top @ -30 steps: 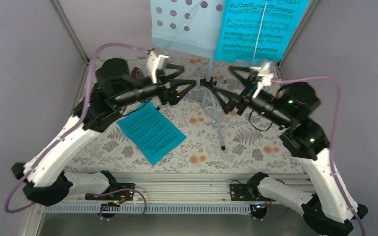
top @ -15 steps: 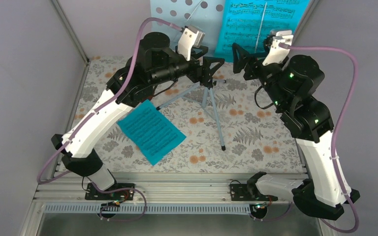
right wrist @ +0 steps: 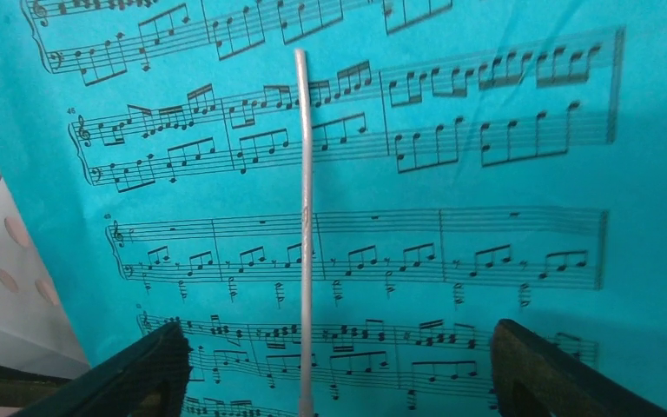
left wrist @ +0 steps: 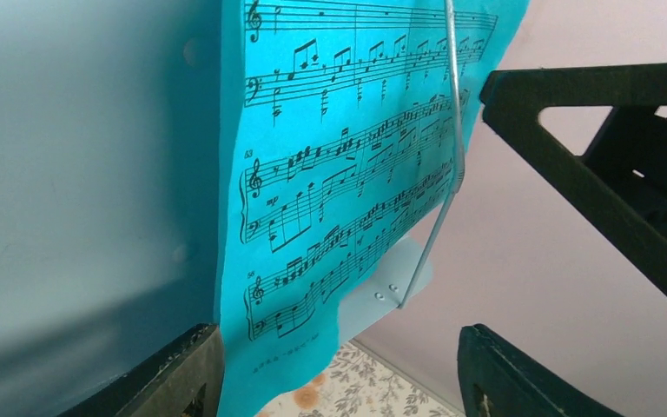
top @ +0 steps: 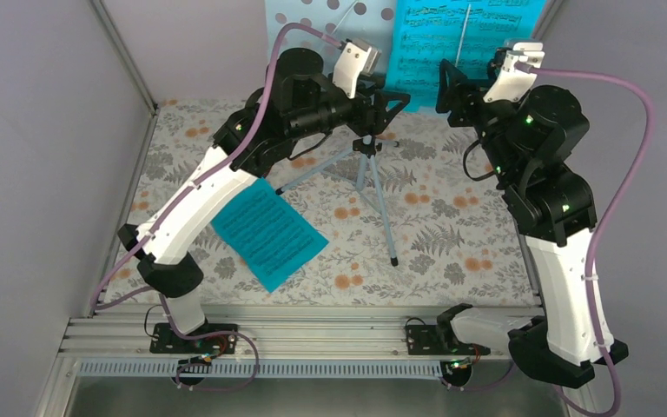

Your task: Pack up the instrument practice props

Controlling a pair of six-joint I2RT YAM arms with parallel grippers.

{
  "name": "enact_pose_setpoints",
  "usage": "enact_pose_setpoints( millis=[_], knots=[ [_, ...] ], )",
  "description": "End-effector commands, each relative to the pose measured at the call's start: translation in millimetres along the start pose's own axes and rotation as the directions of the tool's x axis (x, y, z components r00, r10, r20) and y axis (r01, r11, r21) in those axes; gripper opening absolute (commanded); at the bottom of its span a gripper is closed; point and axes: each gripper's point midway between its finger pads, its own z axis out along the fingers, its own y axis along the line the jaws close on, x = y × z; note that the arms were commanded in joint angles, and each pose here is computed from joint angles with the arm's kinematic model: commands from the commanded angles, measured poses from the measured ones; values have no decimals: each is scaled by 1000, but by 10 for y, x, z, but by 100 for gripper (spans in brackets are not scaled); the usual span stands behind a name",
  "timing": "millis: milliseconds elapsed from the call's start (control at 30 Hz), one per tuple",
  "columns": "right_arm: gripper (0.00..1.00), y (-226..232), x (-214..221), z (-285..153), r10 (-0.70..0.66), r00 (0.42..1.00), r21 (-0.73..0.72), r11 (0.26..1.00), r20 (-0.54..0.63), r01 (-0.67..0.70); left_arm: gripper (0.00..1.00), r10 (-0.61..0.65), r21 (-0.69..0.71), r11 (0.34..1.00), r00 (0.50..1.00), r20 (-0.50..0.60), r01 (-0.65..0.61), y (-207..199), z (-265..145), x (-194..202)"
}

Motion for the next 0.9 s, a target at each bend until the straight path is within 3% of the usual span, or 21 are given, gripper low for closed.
enact_pose_setpoints(
  millis=[0, 167, 500, 600, 867],
  knots=[
    [77, 27, 69, 74, 9, 1000, -34, 999, -17, -10, 65, -5, 31, 1000, 1000, 27, 5, -36, 34, -75],
    [61, 75, 70, 87, 16, 1000, -71, 997, -11, -17, 58, -12, 12, 1000, 1000, 18, 11, 18, 99, -40],
    [56, 131, 136, 152, 14, 1000, -106, 994, -18, -15, 57, -2, -106, 994, 999, 36, 6, 241, 35, -2],
    [51, 129, 150, 165, 14, 1000, -106, 994, -19, -16, 57, -6, -64, 998, 999, 38, 8, 197, 65, -10],
    [41, 177, 165, 185, 20, 1000, -133, 991, -20, -23, 42, 2, 125, 992, 999, 43, -7, -86, 271, -43]
  ],
)
